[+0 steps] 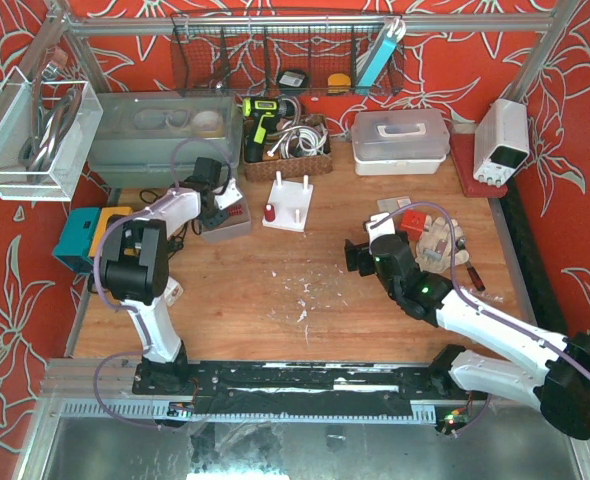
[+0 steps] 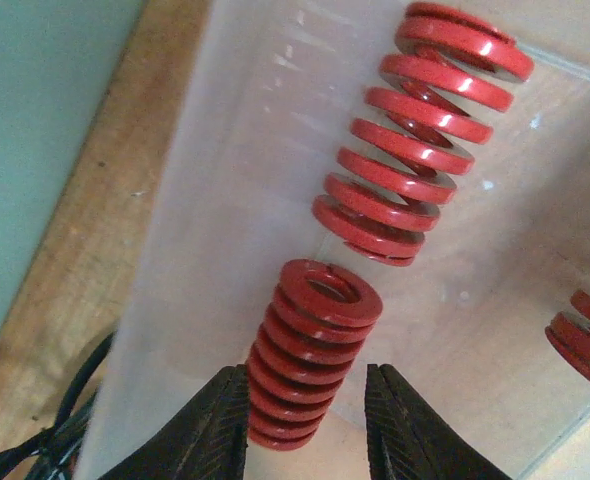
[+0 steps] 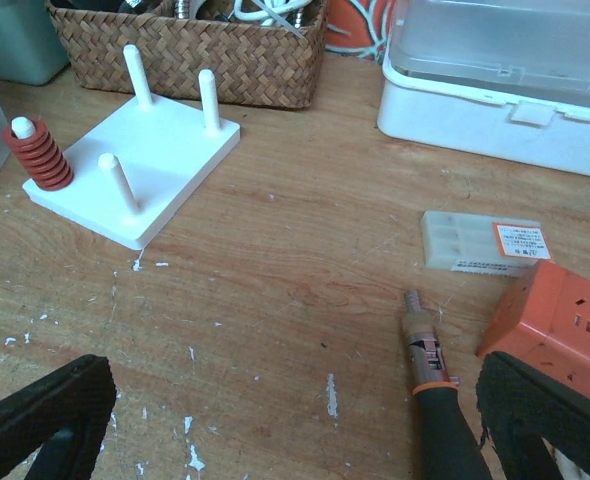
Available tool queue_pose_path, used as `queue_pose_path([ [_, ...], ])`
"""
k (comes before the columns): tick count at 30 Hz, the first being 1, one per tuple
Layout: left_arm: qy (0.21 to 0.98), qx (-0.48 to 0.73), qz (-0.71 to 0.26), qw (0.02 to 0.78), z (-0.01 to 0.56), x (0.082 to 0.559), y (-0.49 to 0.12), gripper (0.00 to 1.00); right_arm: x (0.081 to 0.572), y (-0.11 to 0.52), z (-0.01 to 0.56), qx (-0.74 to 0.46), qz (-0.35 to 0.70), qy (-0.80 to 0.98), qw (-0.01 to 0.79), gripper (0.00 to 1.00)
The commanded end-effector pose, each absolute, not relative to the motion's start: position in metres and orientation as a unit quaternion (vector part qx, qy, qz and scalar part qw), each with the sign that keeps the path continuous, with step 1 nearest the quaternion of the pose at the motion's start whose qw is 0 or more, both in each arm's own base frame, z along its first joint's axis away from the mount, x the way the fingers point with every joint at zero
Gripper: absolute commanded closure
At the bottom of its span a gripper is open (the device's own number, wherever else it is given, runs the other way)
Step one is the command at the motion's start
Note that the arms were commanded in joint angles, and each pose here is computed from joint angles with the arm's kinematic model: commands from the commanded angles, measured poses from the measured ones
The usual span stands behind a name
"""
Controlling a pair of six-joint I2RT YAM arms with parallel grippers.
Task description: Install the large spring
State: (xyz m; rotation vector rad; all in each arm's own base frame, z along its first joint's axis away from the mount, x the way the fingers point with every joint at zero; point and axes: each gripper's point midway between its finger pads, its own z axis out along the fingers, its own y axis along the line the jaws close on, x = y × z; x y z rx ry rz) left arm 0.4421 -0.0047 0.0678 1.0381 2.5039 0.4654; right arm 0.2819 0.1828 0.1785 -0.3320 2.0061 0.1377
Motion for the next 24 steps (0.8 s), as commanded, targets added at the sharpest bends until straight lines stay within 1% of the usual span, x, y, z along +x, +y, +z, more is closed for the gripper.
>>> queue_pose_path([
  [1,0.895,0.383,0.161,0.164,0.049,0.434,-0.003,0.62,0.279,0.180,0.178,-0.134,0.054,0.837,0.527,0.01],
  [5,0.896,0.385,0.159,0.155,0.041,0.432,-0.002,0.59,0.280,0.180,0.177,-0.135,0.052,0.838,0.526,0.01],
  [11,0.901,0.385,0.154,0.130,0.025,0.429,-0.001,0.59,0.280,0.179,0.179,-0.134,0.052,0.837,0.528,0.01],
  [18,0.903,0.385,0.148,0.118,0.018,0.424,-0.001,0.57,0.279,0.177,0.182,-0.132,0.052,0.835,0.532,0.01],
  [20,0.904,0.383,0.148,0.117,0.017,0.423,-0.001,0.60,0.279,0.177,0.183,-0.131,0.052,0.835,0.532,0.01],
  [24,0.904,0.379,0.152,0.128,0.024,0.426,-0.001,0.71,0.278,0.178,0.181,-0.132,0.054,0.835,0.531,0.01],
])
